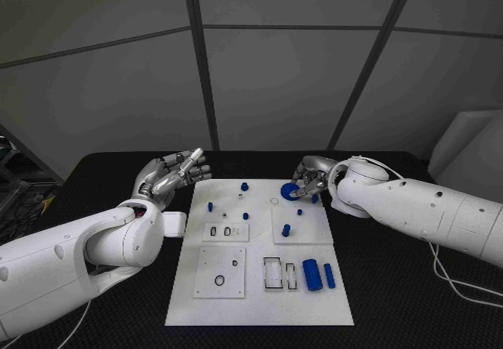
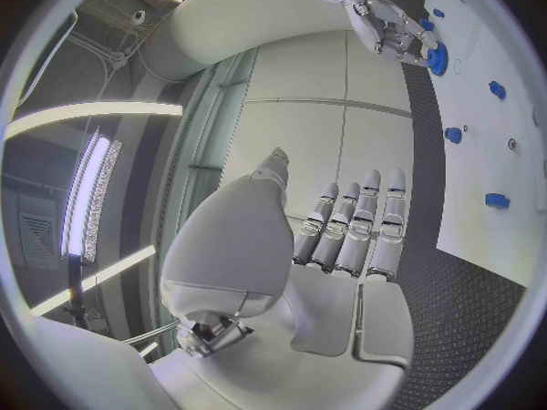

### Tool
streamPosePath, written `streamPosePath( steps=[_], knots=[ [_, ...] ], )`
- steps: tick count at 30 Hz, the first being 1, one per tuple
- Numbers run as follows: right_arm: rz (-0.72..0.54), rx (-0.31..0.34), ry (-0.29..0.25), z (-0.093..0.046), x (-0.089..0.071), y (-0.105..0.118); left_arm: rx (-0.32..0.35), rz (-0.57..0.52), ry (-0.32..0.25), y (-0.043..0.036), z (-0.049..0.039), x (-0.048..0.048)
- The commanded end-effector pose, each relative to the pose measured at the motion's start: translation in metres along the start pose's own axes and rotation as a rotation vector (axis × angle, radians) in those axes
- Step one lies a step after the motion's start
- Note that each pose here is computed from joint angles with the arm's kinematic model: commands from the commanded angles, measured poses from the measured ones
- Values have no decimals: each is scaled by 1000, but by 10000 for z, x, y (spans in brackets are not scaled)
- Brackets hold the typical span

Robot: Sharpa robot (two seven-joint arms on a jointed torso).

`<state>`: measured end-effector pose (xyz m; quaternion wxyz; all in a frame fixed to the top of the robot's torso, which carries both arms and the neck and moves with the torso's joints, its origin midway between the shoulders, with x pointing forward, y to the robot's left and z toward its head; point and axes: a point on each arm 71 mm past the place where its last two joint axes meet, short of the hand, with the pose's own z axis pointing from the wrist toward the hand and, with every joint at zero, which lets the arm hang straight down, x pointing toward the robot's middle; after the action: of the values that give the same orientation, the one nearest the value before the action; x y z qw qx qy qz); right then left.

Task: Assemble the parts on the task board

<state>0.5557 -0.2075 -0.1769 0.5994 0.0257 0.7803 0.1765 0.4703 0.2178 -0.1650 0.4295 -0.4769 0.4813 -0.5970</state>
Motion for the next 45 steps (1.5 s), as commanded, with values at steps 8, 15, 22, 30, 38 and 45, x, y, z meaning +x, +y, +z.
streamPosePath(
  steps=[8,15,22,30,38,45],
  knots=[
    [-58,26,-3,7,13,19,5,-1,13,-9,9,10],
    [-121,-3,-54,9,-8,101,3,-1,12,-7,10,8],
    [-160,-41,-117,-4,-36,195,2,-1,13,-6,11,10],
    [-165,-72,-128,-45,-27,302,0,-1,13,-4,11,11],
    [-133,-116,-160,-131,-35,438,-2,-2,14,-1,11,11],
    [-109,-181,-191,-213,-21,684,-3,-2,15,1,14,13]
  ],
)
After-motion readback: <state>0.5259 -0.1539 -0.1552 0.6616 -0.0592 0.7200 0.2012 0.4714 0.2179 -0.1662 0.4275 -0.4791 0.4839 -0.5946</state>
